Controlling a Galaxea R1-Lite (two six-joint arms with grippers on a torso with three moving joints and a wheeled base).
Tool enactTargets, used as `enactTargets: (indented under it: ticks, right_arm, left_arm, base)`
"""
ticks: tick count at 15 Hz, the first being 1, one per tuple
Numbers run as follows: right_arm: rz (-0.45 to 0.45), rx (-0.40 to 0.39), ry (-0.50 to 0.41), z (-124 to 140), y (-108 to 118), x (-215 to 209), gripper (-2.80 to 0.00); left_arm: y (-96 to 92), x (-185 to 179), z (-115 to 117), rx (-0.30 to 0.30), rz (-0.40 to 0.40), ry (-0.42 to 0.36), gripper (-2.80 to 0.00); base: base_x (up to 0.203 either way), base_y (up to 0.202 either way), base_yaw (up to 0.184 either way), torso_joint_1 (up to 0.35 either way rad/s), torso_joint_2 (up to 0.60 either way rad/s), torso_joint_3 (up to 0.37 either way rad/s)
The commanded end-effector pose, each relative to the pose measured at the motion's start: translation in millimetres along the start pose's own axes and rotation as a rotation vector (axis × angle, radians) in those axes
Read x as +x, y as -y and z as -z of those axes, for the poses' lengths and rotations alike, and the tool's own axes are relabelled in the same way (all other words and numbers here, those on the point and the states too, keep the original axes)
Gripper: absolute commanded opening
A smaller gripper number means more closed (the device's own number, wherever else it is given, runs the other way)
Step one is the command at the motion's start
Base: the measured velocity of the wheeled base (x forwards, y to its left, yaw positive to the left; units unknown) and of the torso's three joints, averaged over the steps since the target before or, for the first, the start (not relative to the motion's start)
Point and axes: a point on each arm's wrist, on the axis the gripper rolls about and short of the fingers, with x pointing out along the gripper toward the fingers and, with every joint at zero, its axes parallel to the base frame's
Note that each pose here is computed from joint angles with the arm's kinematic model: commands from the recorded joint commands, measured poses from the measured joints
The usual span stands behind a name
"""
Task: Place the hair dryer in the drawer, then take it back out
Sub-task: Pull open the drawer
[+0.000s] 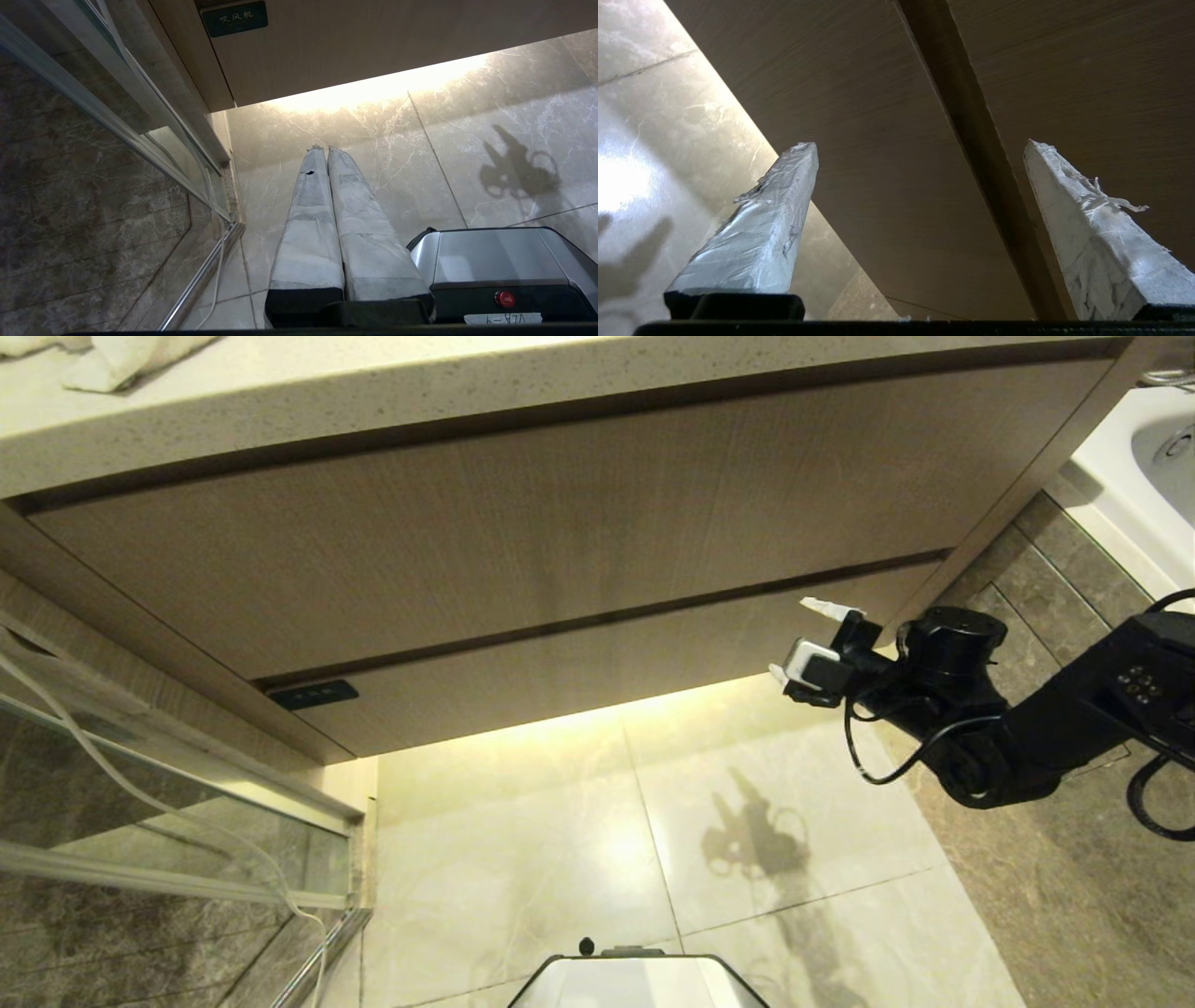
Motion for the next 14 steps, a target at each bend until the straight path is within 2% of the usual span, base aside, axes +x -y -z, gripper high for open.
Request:
enactTargets:
  ticks: [1,7,14]
  right_arm:
    - [-0.01,0.005,0.008,7.5,-18.8,17.1,0.0]
    - [0.008,0.067,0.047,4.8,-27.9,48.7,0.0]
    - [0.062,0.051,0.085,6.0,-22.8,65.3,0.0]
  left_arm:
    - [0.0,0.0,0.0,0.0,0.002,0.0,-2.8]
    - [0.0,0.0,-0.1,0.0,0.002,0.001,-2.8]
    - [0.0,0.0,0.0,0.0,0.001,0.0,-2.8]
  base:
    - [0.0,0.0,0.0,0.0,0.0,0.0]
    - [0.0,0.0,0.0,0.0,0.0,0.0]
    - [0.0,0.0,0.0,0.0,0.0,0.0]
